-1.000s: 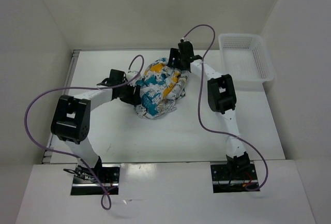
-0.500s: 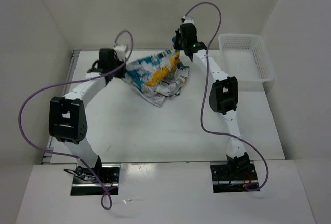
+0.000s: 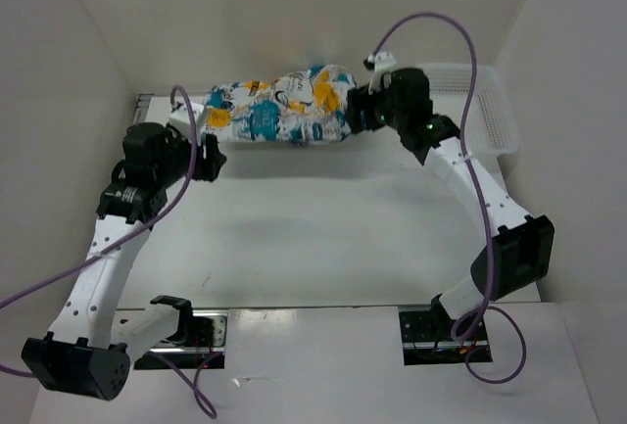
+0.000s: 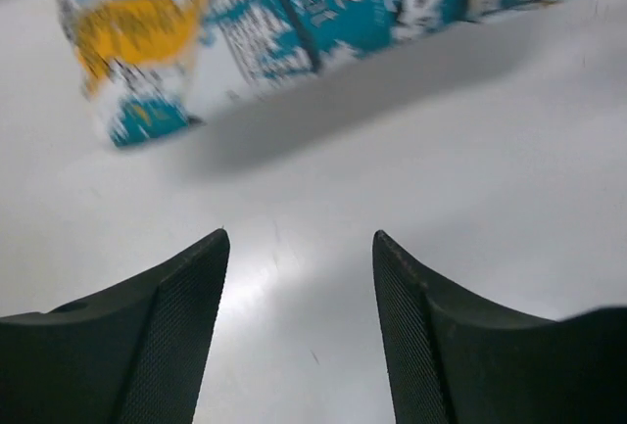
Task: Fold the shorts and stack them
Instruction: Flatten the shorts out
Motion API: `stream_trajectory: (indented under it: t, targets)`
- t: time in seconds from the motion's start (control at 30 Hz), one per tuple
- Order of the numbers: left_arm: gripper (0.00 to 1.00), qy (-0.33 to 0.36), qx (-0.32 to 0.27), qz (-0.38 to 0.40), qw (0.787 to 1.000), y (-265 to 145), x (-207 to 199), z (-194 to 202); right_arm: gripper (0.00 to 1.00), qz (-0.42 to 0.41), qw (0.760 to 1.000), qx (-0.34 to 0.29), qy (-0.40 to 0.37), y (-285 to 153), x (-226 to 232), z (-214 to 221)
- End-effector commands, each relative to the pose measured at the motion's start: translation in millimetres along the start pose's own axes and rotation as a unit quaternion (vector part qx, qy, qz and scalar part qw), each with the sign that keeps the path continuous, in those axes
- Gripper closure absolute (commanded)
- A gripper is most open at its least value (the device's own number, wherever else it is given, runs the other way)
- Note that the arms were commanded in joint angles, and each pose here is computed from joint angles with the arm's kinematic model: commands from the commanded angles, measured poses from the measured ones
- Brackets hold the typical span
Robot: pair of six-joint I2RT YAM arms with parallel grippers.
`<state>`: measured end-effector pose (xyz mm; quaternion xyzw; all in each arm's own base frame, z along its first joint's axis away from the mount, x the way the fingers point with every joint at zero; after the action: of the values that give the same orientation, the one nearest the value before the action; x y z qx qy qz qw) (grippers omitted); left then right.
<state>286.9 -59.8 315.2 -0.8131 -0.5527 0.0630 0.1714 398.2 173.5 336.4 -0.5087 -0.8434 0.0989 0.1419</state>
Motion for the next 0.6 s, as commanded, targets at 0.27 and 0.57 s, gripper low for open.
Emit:
stream_trajectory:
  t: [0.27,0.57]
  targets:
    - [0.12,-0.031,0.202,-0.040,0.978,41,9,123,0.13,0.003,0.988,0.153,0.015,-16,-8,126]
    - [0.11,-0.067,0.221,-0.112,0.967,118,88,128,0.13,0.046,0.984,0.164,-0.050,63,-34,143]
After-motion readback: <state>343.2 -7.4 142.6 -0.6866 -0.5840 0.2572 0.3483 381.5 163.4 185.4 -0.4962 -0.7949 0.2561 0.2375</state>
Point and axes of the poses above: each gripper's point midway between its finger pads, its own y axis out along the fingers, its own x axis along the line the jaws close on, z = x × y, the point moved 5 cm from there along -y, back along the fingers, and after that the axes turned 6 degrees about y, right-handed, at the moved point
